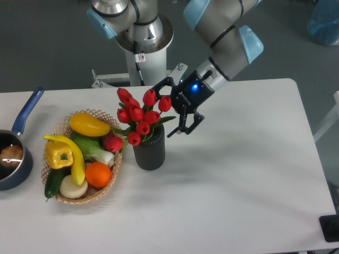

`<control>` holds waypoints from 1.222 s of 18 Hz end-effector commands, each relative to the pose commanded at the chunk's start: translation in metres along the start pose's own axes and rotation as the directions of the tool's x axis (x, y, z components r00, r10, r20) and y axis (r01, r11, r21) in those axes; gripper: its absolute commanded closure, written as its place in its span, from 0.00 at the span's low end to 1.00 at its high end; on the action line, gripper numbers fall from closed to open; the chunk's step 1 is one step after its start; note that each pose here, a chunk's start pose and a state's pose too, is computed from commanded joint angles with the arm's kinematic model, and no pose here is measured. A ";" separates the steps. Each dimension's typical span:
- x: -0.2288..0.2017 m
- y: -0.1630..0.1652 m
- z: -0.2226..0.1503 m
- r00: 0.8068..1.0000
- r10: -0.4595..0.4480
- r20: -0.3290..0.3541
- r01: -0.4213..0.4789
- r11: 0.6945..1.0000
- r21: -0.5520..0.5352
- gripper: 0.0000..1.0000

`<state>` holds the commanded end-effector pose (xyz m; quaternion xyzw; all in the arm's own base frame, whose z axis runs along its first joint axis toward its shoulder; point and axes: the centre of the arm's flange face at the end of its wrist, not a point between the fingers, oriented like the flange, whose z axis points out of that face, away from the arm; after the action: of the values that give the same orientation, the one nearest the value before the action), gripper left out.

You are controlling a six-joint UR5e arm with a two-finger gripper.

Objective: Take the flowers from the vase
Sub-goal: 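Lower the gripper around the tulip stems and close it, then lift the gripped tulips straight up out of the black vase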

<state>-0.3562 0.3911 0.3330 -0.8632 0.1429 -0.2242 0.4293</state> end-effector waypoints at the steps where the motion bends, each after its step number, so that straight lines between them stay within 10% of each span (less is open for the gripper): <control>1: 0.001 -0.001 0.002 1.000 0.002 -0.003 -0.002 1.000 0.002 0.00; 4: 0.001 -0.001 0.003 1.000 0.003 -0.005 -0.003 1.000 0.003 0.08; 11: 0.001 0.000 0.003 1.000 0.005 -0.006 -0.005 1.000 -0.008 0.84; 15: 0.005 -0.003 0.001 1.000 0.009 -0.001 -0.009 1.000 -0.016 1.00; 22: 0.012 -0.013 -0.014 0.999 0.014 0.030 -0.014 1.000 0.011 1.00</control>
<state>-0.3521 0.3844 0.3540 -0.8630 0.1412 -0.2089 0.4378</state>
